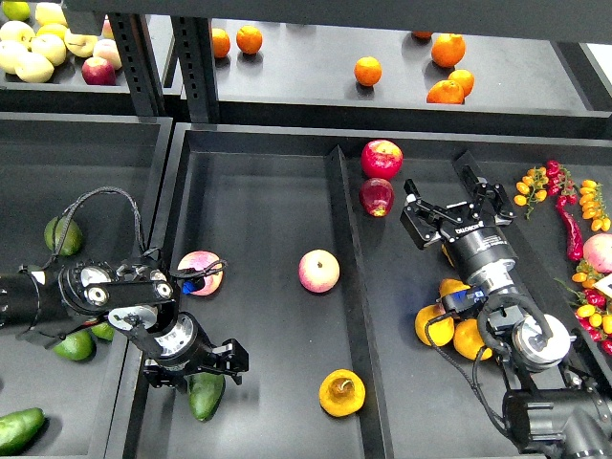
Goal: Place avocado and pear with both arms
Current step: 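Lower the left gripper over the dark green avocado and close it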
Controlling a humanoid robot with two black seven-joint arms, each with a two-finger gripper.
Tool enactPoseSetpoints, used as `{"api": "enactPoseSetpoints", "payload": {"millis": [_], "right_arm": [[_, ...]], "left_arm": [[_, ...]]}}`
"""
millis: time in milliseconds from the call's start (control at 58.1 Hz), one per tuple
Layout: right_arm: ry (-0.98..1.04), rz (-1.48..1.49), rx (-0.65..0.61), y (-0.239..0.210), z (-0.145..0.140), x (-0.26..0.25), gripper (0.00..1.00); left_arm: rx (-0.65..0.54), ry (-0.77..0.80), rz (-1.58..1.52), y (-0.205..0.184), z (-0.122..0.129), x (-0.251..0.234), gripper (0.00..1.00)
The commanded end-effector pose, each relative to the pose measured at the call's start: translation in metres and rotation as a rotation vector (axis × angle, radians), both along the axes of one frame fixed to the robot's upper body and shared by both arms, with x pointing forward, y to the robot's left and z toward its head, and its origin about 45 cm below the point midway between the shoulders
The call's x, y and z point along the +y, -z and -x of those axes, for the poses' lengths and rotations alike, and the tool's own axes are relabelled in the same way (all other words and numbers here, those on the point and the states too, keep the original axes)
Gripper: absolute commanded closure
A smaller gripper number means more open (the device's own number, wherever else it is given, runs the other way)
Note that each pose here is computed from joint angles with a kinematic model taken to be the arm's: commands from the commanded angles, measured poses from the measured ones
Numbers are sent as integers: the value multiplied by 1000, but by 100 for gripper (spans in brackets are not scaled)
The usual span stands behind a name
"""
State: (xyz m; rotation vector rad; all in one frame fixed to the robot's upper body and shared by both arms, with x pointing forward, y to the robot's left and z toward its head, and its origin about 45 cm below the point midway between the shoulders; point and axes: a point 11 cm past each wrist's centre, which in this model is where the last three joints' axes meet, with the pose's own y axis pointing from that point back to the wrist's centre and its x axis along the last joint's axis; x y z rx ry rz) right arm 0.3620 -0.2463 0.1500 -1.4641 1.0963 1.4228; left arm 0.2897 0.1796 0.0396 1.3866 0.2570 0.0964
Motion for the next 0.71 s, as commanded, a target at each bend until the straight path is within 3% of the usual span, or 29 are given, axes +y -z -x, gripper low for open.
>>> {"api": "enactPoseSetpoints", "payload": {"millis": [0, 378, 533, 688], "right_arm": [[-3, 0, 2, 1, 1, 0, 1], [-10, -2, -6, -2, 3, 2, 1], [-17, -1, 3, 2, 7, 4, 1], [-31, 0, 4, 3, 9, 8, 1]], "left_arm": [[7, -1, -8, 6, 4, 0, 1], [19, -4, -19, 14, 10, 2, 5], [14, -3, -19, 13, 8, 2, 18], [13, -10, -13, 11, 6, 1, 40]]}}
